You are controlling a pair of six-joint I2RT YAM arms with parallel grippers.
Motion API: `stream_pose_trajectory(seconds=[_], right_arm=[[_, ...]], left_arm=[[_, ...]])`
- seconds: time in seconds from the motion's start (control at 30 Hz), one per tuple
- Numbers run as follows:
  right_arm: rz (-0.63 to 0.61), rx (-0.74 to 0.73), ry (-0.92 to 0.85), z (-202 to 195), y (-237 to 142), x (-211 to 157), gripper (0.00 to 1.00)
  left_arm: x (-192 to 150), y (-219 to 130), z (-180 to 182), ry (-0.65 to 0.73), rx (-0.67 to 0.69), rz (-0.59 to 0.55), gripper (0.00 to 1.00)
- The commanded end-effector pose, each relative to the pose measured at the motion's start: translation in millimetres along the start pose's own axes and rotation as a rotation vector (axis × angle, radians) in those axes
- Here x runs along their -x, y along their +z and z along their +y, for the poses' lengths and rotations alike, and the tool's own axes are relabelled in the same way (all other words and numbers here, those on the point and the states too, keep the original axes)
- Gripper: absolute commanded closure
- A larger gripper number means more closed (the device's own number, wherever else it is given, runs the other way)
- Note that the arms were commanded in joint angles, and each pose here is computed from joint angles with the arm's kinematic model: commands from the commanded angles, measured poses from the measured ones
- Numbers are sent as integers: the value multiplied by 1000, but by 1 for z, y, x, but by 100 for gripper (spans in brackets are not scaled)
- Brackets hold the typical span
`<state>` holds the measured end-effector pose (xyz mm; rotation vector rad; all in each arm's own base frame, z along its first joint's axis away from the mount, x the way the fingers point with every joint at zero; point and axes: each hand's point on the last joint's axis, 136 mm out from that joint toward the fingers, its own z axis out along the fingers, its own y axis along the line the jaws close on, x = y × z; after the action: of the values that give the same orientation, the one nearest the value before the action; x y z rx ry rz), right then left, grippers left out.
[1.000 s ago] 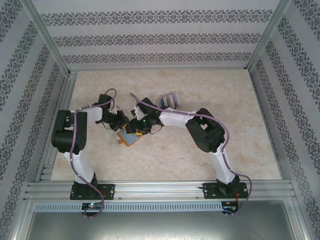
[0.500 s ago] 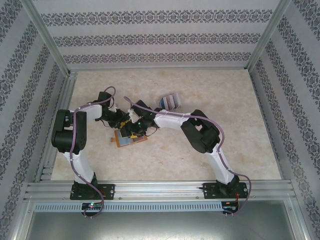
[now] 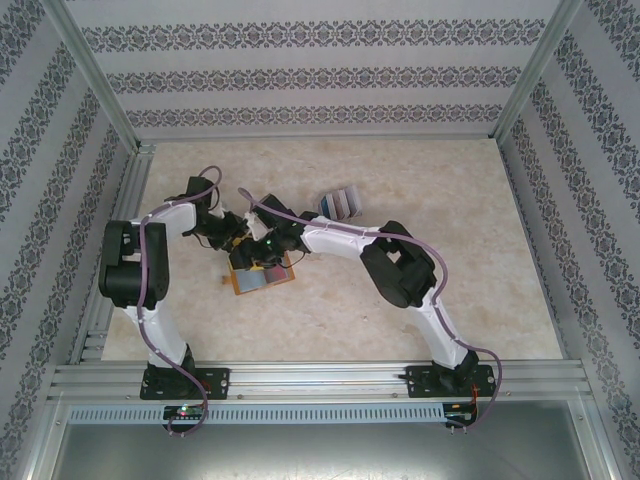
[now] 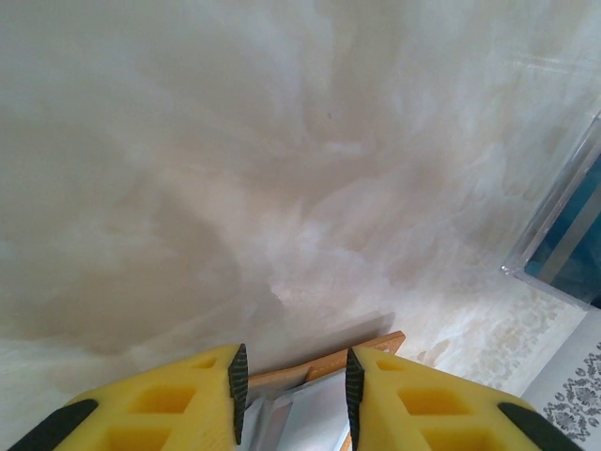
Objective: Put the credit cards into the card holder
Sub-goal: Flip over the card slot in the card holder.
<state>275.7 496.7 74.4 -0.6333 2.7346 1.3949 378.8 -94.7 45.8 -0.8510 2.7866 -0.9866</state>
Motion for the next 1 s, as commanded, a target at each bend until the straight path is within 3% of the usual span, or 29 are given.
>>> stream_pose_trajectory(seconds=[0.0,0.33,0.53,0.77,0.97], right_arm=[[119,-1,5,-3,25,-32,44],[181,-51,29,-22,46,-36,44],[157,-57,7,-11,30,-32,44],[-17,-78,-64,16,-51,1,44],[-206,-206,-30,-21,-144,33,44]], left_arm=[[10,-23,-26,60,-76,-52,65],[35,-35,-28,48,-118,-114,65],[45,-45,-43,72,-155,-155,65],[44,-42,-69,158,-181,-183,65],[38,-25,-94,223,-189,-175,64]])
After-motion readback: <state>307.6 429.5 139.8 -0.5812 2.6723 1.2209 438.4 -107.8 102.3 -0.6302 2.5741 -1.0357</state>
